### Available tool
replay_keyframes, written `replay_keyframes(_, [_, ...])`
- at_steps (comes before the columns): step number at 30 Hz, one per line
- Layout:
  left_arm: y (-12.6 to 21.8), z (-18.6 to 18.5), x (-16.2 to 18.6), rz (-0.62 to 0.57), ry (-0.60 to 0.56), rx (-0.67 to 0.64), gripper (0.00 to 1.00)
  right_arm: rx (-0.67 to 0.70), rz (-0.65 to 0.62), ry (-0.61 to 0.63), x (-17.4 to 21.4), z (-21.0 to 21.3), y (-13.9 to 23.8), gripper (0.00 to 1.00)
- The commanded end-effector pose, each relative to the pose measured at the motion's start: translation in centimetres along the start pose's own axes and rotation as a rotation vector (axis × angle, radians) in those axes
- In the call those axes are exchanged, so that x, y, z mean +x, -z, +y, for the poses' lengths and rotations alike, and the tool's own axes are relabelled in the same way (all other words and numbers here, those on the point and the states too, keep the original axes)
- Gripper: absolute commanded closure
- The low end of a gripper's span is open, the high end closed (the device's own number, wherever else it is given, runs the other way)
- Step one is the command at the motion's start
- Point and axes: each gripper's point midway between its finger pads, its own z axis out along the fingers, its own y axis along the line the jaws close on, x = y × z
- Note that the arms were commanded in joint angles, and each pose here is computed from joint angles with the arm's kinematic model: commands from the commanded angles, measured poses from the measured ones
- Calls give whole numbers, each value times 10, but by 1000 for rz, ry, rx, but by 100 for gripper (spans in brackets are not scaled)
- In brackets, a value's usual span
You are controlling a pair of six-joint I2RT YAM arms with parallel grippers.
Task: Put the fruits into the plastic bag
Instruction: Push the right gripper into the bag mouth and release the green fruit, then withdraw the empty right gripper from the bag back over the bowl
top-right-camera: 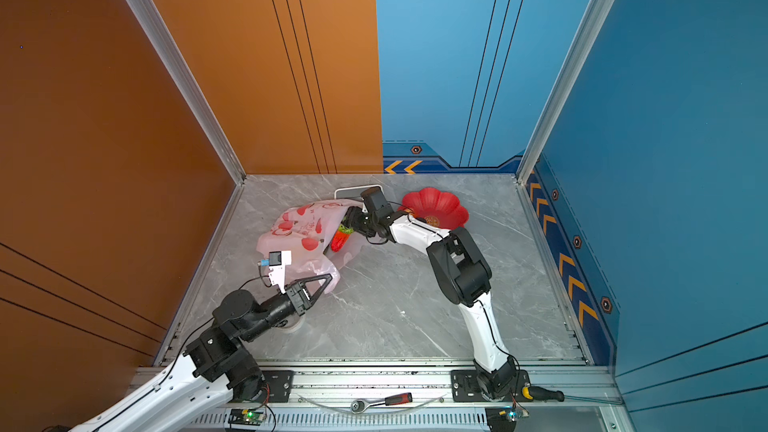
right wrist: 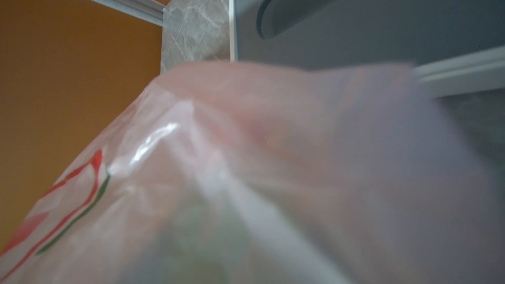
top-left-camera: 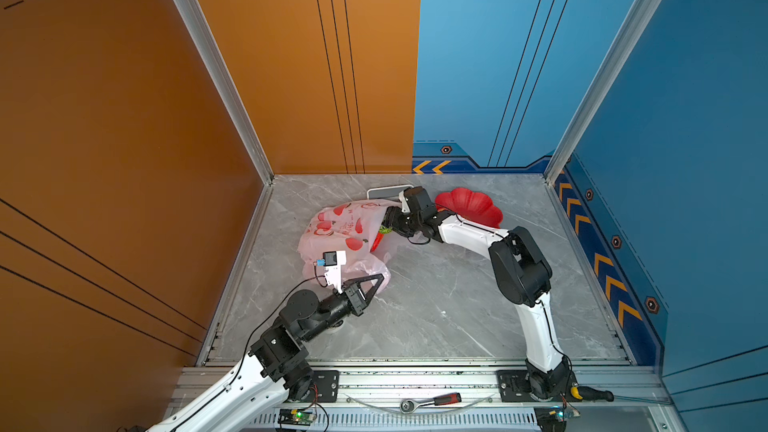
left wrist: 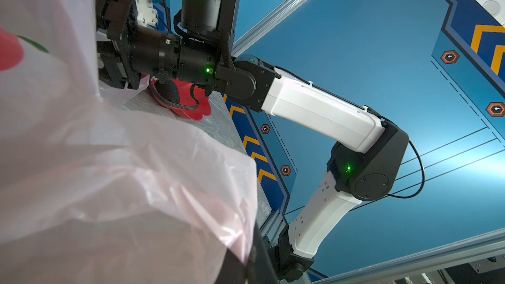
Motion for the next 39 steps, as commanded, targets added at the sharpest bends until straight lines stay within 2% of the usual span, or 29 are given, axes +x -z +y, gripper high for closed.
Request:
replay_keyframes(1, [1, 2, 2, -2, -8, -1, 100, 5, -67, 20, -18, 3, 0, 42])
replay_keyframes(10, [-2, 2, 3, 6, -5, -4, 100, -181, -60, -97, -28, 30, -17, 37])
replay_keyframes(17, [0, 2, 3, -1, -3, -1, 100, -193, -73, -98, -36, 32, -25, 27])
replay_keyframes(19, [0, 2, 3, -2, -2, 0, 100, -199, -69, -98, -37, 32, -26, 15])
replay_keyframes(20, [0, 3, 3, -2, -2, -3, 100, -200, -66, -99, -36, 31, -27, 1])
replay_keyframes(39, [3, 3, 1, -16, -2, -3, 100, -196, -44, -86, -28, 31, -7, 0])
